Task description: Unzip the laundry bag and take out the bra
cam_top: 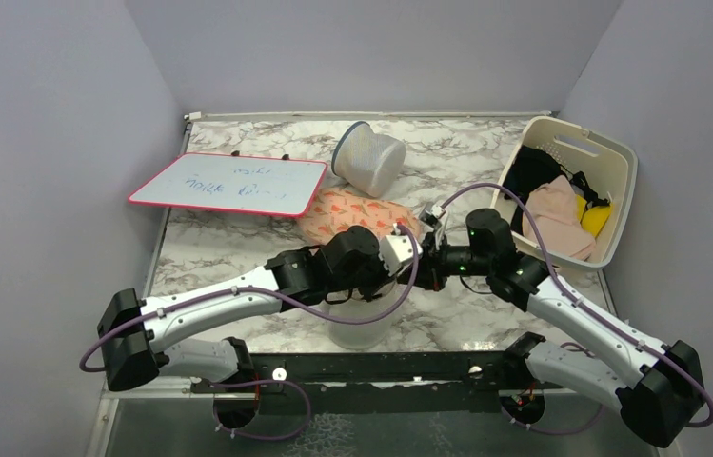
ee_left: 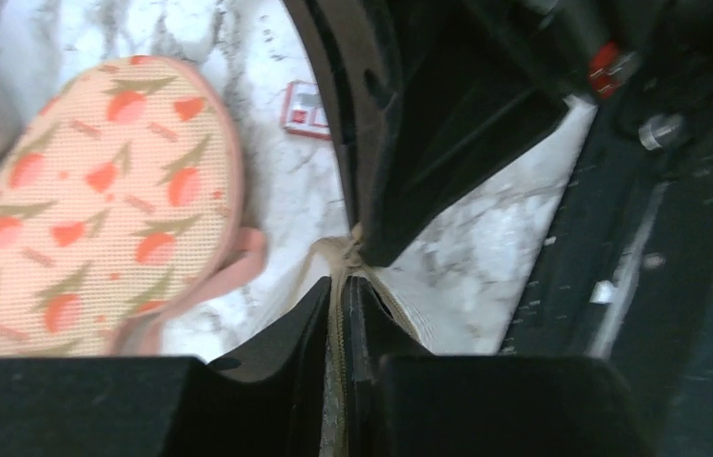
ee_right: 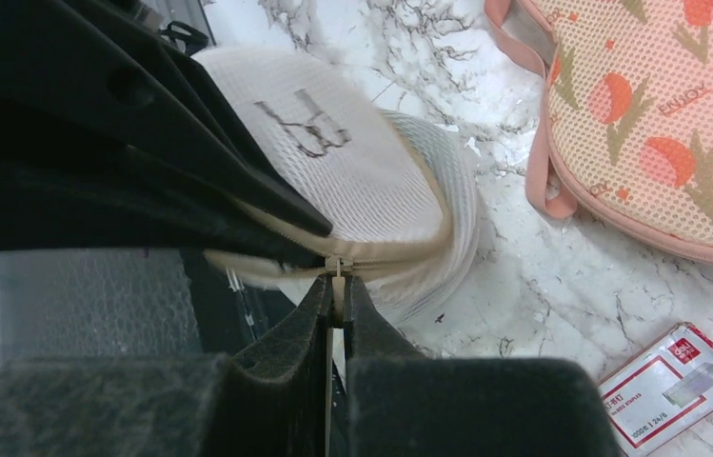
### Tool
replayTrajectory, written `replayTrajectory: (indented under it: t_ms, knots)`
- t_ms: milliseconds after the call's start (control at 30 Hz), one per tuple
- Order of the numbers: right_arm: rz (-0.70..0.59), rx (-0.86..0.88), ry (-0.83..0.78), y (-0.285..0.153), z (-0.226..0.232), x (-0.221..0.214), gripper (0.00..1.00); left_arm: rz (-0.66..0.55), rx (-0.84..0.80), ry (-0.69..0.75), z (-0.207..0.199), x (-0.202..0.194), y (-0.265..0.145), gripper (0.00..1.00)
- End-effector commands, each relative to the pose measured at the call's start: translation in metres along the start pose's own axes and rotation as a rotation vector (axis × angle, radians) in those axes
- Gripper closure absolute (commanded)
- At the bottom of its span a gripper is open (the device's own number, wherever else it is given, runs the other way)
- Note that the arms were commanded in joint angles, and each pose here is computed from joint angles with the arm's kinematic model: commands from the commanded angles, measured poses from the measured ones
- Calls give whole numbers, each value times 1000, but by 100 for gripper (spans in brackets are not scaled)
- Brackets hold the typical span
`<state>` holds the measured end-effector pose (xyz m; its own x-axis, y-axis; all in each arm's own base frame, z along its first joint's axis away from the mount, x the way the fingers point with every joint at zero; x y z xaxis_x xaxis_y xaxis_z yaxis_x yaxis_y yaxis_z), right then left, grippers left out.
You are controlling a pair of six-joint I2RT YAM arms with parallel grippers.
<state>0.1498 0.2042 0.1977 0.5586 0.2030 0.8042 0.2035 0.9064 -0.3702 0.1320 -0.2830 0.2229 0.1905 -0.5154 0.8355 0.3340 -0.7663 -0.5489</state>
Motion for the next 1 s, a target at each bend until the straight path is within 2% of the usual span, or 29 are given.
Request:
replayTrajectory:
  t_ms: [0, 300, 467, 567, 767, 933, 967]
  knots:
    - [-24, 18, 14, 0, 3, 3, 99, -6, 136, 47, 17, 4, 2, 100]
    - [-63, -19, 125, 5, -3, -3, 99, -199, -2, 113, -3, 8, -32, 100]
    - [-72, -94, 217, 2, -31, -12, 99, -301, 32, 93, -1, 8, -55, 100]
    - [-90, -46, 293, -5, -47, -19, 99, -339, 67, 58, 2, 2, -61, 100]
    - [-118, 18, 250, -12, -40, -10, 99, -279, 98, -88, 2, -18, -50, 100]
    - [-107, 38, 226, -17, -32, -11, 99, -179, 80, -109, -2, -29, -33, 100]
    - [-102, 45, 221, -17, -31, -12, 99, -155, 78, -109, -2, -29, -29, 97]
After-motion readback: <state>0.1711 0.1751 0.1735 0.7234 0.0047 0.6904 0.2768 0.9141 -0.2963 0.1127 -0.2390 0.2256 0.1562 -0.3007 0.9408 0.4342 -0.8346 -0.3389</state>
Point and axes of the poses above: each gripper's point midway between its finger pads, its own y axis out along the fingers, its own z axis along the line the jaws close on, x = y × z, the point moved 6 cm from there along -y, back along the fingers, and after that the axes turned 1 degree about y, right-handed, at the moved point
